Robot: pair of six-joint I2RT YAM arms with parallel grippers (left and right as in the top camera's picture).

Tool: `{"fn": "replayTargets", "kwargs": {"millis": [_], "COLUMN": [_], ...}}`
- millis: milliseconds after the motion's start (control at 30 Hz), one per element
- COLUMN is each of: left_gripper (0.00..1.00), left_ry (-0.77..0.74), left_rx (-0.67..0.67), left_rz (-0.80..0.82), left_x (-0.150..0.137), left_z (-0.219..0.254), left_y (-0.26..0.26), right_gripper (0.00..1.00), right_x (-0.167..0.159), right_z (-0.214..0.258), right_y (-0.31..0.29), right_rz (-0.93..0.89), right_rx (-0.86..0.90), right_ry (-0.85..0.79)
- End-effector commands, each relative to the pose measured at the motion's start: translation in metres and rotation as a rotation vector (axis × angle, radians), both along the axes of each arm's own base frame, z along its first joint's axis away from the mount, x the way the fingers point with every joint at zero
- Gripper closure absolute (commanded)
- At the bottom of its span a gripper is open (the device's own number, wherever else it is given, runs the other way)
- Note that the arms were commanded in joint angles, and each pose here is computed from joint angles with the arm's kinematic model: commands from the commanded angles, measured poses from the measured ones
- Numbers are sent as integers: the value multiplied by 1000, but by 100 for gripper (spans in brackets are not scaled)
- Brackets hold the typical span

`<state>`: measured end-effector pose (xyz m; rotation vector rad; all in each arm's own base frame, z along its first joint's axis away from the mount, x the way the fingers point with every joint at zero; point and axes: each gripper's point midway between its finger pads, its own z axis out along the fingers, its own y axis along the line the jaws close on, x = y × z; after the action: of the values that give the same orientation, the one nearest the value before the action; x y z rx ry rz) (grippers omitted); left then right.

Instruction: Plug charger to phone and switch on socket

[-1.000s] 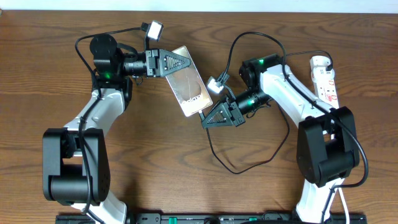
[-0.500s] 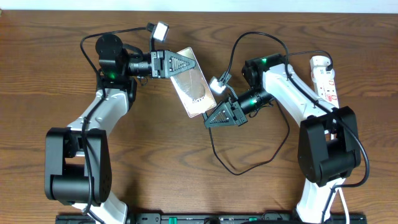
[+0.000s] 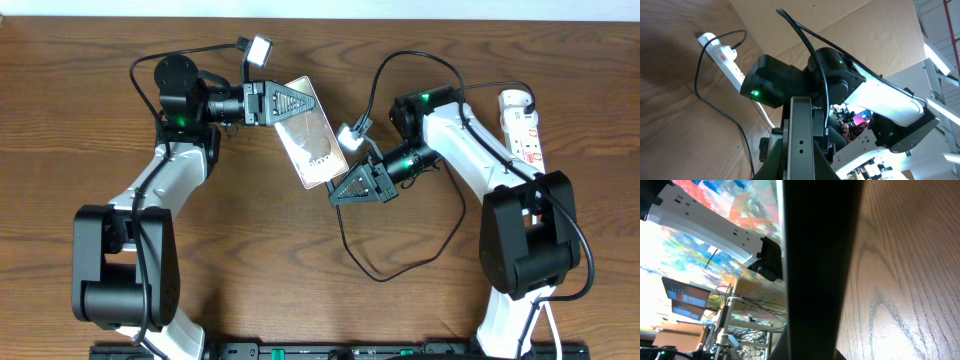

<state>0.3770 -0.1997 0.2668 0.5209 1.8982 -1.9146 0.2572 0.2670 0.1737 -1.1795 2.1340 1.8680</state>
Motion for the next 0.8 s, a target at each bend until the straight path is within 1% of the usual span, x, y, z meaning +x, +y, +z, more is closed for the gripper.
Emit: {"fn": "replayTargets", "kwargs": {"millis": [0, 767], "left_gripper": [93, 93], "left_ry": [-16, -19], "left_rx": [3, 3], "left_rz": [-58, -58], "left_x": [-12, -12], "left_z": [5, 4], "left_y": [-9, -9], "right_gripper": [99, 99], "right_x": [9, 14], "right_z": [11, 15], "right_y": [2, 0], "right_rz": [-36, -57], "right_rx": [61, 85], "right_ry": [6, 6]}}
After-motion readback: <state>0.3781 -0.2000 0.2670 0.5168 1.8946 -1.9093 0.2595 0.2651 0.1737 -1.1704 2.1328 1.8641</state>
